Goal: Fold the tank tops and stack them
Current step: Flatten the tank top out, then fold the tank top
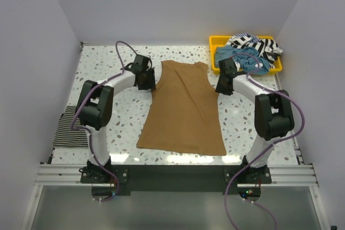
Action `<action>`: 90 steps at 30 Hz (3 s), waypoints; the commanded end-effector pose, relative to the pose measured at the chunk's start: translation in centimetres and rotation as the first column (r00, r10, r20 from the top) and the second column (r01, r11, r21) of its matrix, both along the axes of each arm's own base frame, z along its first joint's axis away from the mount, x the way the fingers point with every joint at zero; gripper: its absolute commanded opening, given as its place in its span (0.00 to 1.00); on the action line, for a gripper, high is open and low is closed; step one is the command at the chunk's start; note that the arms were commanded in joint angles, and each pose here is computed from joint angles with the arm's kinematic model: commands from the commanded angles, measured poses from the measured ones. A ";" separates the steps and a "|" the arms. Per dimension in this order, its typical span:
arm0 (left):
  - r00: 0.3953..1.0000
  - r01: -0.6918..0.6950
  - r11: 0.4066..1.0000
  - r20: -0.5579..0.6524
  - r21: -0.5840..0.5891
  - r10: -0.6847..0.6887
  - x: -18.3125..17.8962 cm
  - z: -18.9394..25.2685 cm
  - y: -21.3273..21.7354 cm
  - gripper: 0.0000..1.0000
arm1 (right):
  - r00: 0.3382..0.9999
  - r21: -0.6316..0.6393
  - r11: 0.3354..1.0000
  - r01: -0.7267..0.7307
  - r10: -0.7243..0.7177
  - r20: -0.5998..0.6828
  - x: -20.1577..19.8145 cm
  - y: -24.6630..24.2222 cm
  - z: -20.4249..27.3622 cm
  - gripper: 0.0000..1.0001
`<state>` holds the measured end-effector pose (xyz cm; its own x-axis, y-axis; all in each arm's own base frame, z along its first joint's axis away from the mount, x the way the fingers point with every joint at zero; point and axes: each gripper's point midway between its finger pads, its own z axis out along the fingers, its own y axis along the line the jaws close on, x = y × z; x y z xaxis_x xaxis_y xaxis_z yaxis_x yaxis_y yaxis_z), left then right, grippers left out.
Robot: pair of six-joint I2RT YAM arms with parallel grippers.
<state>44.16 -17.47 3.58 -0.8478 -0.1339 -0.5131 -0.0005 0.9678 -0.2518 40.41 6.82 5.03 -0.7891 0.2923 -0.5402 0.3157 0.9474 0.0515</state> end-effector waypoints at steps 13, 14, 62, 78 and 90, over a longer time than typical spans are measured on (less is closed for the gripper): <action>0.997 -0.070 0.985 0.051 0.158 0.063 2.7 -0.4 1.3 0.08 | 0.998 -0.034 0.998 -0.052 0.051 -0.041 1.4 0.8 -2.5 0.16; 0.996 -0.078 0.984 0.060 0.162 0.069 3.1 -0.1 1.4 0.07 | 0.998 -0.048 0.998 -0.051 0.048 -0.046 1.4 0.6 -2.6 0.13; 0.974 -0.221 0.975 0.050 -0.038 0.223 3.8 1.6 8.3 0.00 | 0.832 -0.098 0.827 -0.554 0.555 -0.015 -19.5 23.6 -5.1 0.28; 0.987 -0.159 0.987 0.020 -0.039 0.160 3.9 -0.2 8.0 0.22 | 0.780 -0.075 0.777 -0.625 0.625 -0.024 -21.5 21.3 -5.1 0.37; 0.988 -0.153 0.987 0.003 -0.046 0.153 3.2 -1.3 7.8 0.08 | 0.650 -0.105 0.681 -0.725 0.726 0.223 -23.1 32.8 5.6 0.41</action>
